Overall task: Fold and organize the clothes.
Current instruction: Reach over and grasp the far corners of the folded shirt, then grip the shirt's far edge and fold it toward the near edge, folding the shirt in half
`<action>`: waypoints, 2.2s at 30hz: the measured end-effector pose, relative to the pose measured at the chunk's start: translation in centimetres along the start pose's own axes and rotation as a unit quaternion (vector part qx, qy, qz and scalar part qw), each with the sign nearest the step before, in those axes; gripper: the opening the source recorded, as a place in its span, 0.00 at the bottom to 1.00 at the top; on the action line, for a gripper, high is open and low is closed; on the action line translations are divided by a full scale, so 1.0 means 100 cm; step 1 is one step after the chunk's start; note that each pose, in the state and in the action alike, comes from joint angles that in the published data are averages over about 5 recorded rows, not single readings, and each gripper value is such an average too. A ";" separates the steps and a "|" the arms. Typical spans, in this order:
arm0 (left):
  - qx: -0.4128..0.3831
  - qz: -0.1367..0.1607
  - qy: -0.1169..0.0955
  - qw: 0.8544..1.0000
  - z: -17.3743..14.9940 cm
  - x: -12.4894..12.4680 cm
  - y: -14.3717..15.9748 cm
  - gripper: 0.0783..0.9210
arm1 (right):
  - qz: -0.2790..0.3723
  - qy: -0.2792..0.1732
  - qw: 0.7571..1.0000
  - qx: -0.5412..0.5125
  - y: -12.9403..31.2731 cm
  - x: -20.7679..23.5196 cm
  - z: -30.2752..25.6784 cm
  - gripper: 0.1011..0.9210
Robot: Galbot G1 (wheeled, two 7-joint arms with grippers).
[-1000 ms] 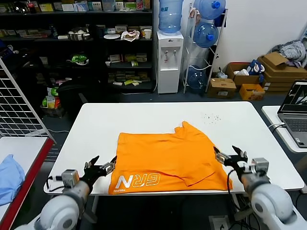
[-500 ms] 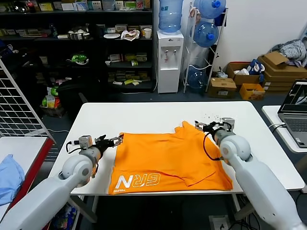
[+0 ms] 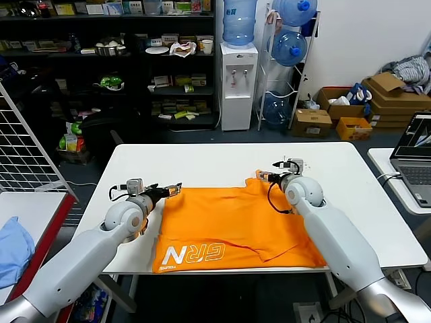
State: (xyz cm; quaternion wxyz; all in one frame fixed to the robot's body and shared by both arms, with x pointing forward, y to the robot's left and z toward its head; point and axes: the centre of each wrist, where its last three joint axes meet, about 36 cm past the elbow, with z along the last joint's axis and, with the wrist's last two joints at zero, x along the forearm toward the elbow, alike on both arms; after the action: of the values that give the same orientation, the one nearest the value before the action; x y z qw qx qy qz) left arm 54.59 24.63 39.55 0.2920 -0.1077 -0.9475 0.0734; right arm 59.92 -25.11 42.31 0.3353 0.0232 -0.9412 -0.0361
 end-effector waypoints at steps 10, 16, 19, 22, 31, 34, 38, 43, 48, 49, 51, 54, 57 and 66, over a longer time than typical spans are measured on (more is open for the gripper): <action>-0.009 -0.003 0.013 1.000 0.008 -0.012 -0.003 1.00 | 0.000 0.012 1.000 0.008 0.004 -0.015 0.002 1.00; -0.013 -0.006 0.017 1.000 0.012 -0.014 -0.002 0.95 | 0.002 0.020 1.000 0.011 0.002 -0.017 0.007 0.99; -0.015 -0.007 0.018 1.000 0.013 -0.014 -0.002 0.89 | 0.003 0.024 1.000 0.011 0.001 -0.017 0.009 0.93; -0.016 -0.008 0.019 1.000 0.015 -0.015 -0.002 0.80 | 0.003 0.028 1.000 0.012 0.000 -0.017 0.011 0.83; -0.021 -0.007 0.025 0.999 0.023 -0.014 -0.005 0.49 | 0.002 0.034 0.999 0.010 -0.004 -0.014 0.014 0.52; -0.021 -0.006 0.025 0.999 0.024 -0.014 -0.006 0.38 | 0.001 0.033 0.999 0.009 -0.006 -0.013 0.015 0.42; -0.022 -0.006 0.024 0.999 0.024 -0.014 -0.008 0.23 | -0.001 0.028 1.000 0.006 -0.008 -0.010 0.016 0.27; -0.024 -0.006 0.020 1.000 0.024 -0.014 -0.011 0.06 | -0.005 0.015 1.000 0.004 -0.010 -0.005 0.018 0.10; -0.025 -0.006 0.012 1.000 0.023 -0.012 -0.012 0.02 | -0.010 -0.007 1.000 0.001 -0.014 0.001 0.018 0.03; -0.025 -0.006 0.010 1.000 0.023 -0.011 -0.012 0.02 | -0.011 -0.012 1.000 0.000 -0.014 0.002 0.018 0.03; -0.026 -0.007 0.005 1.000 0.022 -0.009 -0.012 0.02 | -0.013 -0.020 1.000 -0.002 -0.016 0.005 0.019 0.03; -0.026 -0.007 -0.001 1.000 0.020 -0.005 -0.011 0.02 | -0.016 -0.031 0.999 -0.005 -0.018 0.012 0.019 0.03; -0.025 -0.006 -0.008 1.000 0.018 0.002 -0.011 0.02 | -0.018 -0.038 0.999 -0.006 -0.022 0.021 0.021 0.03; -0.024 0.005 -0.017 1.000 0.020 0.033 -0.013 0.02 | -0.020 -0.036 0.999 -0.010 -0.034 0.061 0.035 0.03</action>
State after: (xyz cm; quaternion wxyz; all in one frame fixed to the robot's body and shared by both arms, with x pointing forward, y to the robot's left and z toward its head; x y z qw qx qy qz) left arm 50.57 24.03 39.99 0.2725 -0.1178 -0.9534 0.0542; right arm 53.05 -28.78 43.22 0.3004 0.0373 -0.9516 -0.0529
